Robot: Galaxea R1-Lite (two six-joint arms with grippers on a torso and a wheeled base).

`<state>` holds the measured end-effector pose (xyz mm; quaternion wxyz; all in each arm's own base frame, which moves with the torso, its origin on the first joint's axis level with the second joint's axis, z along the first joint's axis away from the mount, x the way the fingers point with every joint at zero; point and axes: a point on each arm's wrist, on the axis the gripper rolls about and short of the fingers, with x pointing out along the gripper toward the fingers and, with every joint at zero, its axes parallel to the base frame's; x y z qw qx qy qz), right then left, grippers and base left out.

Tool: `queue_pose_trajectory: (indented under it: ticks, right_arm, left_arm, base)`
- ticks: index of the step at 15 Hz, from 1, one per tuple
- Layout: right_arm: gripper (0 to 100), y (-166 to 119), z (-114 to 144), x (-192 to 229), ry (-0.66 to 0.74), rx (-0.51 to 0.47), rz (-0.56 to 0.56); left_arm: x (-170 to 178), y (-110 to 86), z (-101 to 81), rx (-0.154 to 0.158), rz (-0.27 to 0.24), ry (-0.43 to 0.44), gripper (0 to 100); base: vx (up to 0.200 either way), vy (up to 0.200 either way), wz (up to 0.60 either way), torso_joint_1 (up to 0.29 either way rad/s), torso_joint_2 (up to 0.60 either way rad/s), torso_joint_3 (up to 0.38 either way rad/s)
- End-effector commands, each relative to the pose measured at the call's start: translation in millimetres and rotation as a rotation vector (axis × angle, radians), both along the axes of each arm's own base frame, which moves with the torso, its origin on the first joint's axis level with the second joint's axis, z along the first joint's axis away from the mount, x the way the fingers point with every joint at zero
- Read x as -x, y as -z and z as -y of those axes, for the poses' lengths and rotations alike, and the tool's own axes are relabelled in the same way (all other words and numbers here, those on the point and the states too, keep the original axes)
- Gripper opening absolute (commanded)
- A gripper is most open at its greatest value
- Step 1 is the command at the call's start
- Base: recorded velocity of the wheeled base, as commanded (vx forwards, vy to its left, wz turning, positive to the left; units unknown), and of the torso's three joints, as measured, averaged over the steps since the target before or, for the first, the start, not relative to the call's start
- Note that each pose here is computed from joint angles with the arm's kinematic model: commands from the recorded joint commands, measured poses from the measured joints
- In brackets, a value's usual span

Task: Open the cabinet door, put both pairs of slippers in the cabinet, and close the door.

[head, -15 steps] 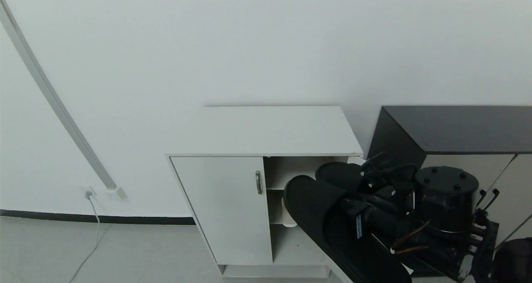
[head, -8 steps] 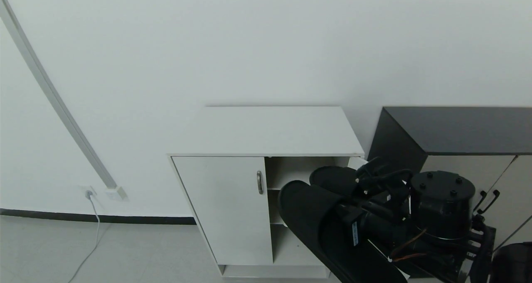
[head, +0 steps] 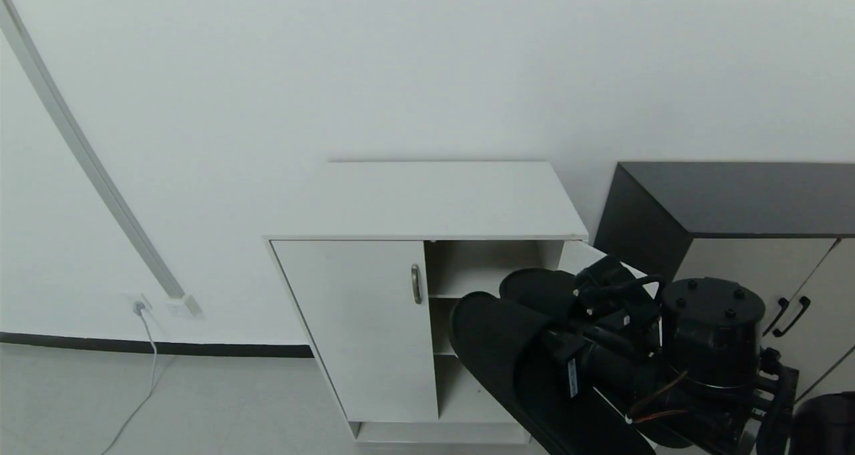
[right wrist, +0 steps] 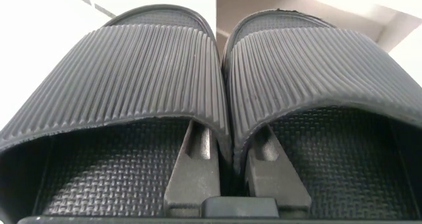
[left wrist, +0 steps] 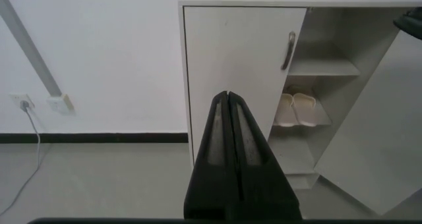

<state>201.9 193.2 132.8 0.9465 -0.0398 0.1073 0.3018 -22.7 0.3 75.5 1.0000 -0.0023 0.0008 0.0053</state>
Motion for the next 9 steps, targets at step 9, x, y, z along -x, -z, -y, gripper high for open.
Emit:
queue_pose_trajectory:
  ticks: [9]
  right_arm:
    - [0, 5.5, -4.3, 3.6, -0.018, 0.005, -0.005]
  left_arm:
    - [0.0, 0.0, 0.0, 0.001, 0.000, 0.000, 0]
  base:
    - [0.000, 0.000, 0.00, -0.222, 0.54, 0.317]
